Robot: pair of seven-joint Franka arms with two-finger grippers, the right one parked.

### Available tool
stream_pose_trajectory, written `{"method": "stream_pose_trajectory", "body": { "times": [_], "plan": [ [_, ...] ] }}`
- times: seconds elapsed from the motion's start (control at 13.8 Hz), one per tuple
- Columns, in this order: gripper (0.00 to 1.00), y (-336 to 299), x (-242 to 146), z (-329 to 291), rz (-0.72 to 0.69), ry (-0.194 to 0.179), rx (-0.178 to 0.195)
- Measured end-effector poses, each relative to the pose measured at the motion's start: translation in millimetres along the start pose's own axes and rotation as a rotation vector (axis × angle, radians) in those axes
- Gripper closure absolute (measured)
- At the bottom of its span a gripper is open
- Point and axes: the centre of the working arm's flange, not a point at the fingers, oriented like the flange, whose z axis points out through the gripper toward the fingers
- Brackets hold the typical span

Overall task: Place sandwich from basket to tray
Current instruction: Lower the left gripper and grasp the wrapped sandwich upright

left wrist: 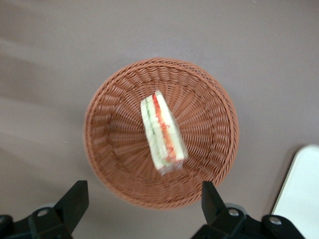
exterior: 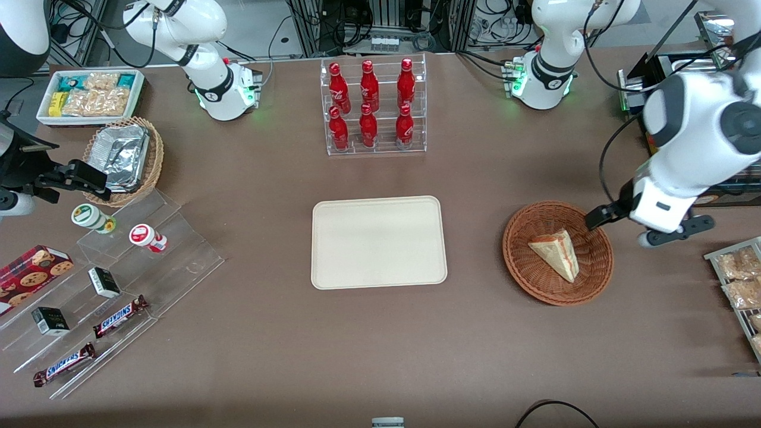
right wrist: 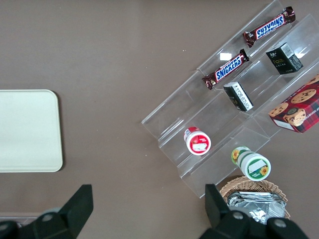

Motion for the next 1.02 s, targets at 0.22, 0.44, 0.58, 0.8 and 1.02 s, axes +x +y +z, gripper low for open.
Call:
{"method": "stream_pose_trajectory", "body": {
  "times": [0.22,0.44,0.58,0.8,1.02],
  "plan": [
    [0.00,6.8,-16.8,48.3,-0.121,0.032,-0.025],
    [0.00,7.7,-22.4,83.9,-0.164,0.025,-0.028],
    [0.00,8.3,-23.0,107.5,-0.167,0.003,-0.019],
    [0.00,8.5,-23.5,129.4,-0.168,-0.015,-0.013],
    [0.00,8.7,-24.0,152.9,-0.170,-0.027,-0.011]
  ]
}}
